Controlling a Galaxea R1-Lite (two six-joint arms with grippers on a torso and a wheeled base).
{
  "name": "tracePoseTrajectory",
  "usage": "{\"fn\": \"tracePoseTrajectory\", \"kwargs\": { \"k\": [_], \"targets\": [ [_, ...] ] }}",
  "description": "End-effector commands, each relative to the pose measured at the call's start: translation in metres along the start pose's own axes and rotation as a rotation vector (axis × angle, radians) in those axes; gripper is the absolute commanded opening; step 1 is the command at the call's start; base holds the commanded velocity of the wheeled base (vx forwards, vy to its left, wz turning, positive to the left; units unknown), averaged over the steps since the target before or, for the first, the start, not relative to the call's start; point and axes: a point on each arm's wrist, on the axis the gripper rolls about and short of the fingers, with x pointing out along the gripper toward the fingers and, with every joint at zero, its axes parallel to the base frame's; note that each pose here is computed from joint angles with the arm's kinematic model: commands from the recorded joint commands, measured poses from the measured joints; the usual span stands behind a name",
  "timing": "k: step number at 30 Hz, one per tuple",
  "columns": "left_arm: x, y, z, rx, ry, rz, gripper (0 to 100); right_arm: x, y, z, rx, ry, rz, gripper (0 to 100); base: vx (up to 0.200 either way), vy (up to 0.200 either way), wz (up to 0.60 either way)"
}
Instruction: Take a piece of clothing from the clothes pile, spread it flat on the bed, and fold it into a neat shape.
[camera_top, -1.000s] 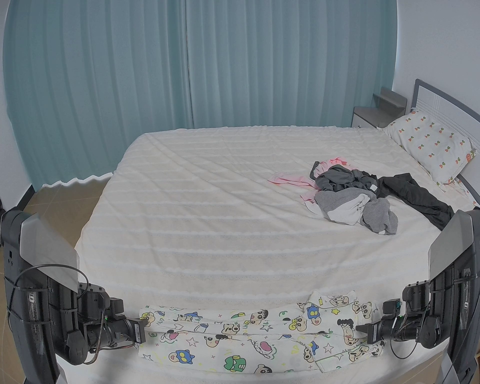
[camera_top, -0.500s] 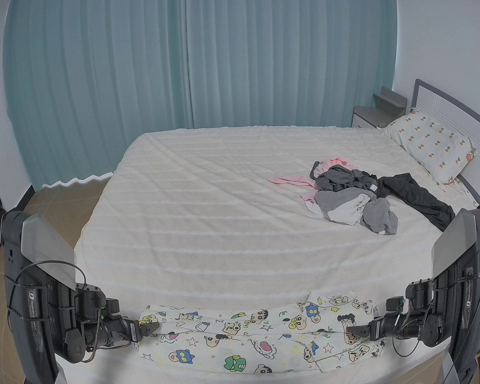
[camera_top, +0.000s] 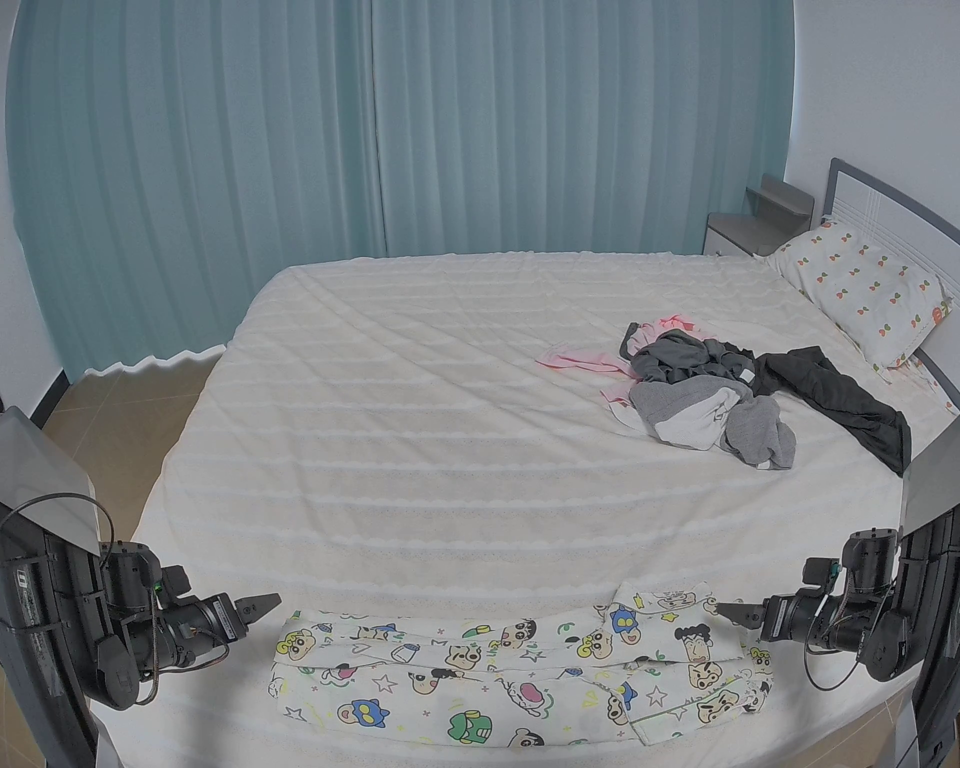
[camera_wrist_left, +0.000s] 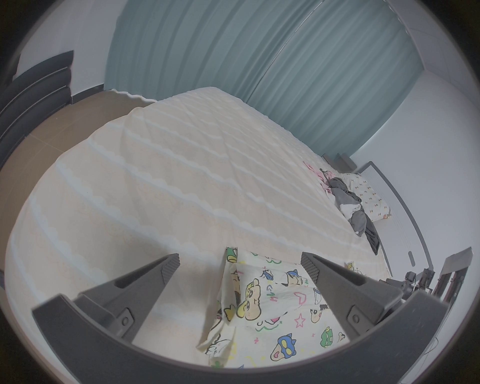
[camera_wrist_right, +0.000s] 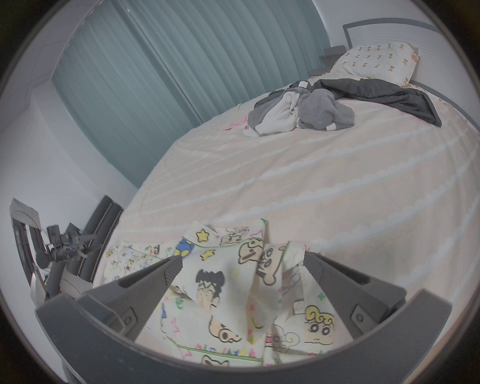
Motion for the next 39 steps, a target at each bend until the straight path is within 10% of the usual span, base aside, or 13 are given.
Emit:
{"fn": "tracePoseTrajectory", "kwargs": {
  "k": [1,30,31,39],
  "targets": [
    [0.023,0.000,-0.006,0.001,0.034,-0.023,100,-0.007,0.014,0.008,0.025,-0.043,0.049,100,0.000,0.000,0.00],
    [0.050,-0.021,-0.032,0.092,0.140,-0.051,100,0.005,0.021,-0.009,0.100,0.057,0.074,100,0.000,0.000,0.00],
    [0.051,-0.021,-0.031,0.094,0.127,-0.043,0,0.005,0.021,-0.009,0.101,0.060,0.073,100,0.000,0.000,0.00],
    [0.052,-0.016,-0.024,0.117,0.081,0.002,0,0.006,0.021,-0.010,0.103,0.064,0.071,100,0.000,0.000,0.00]
  ]
}}
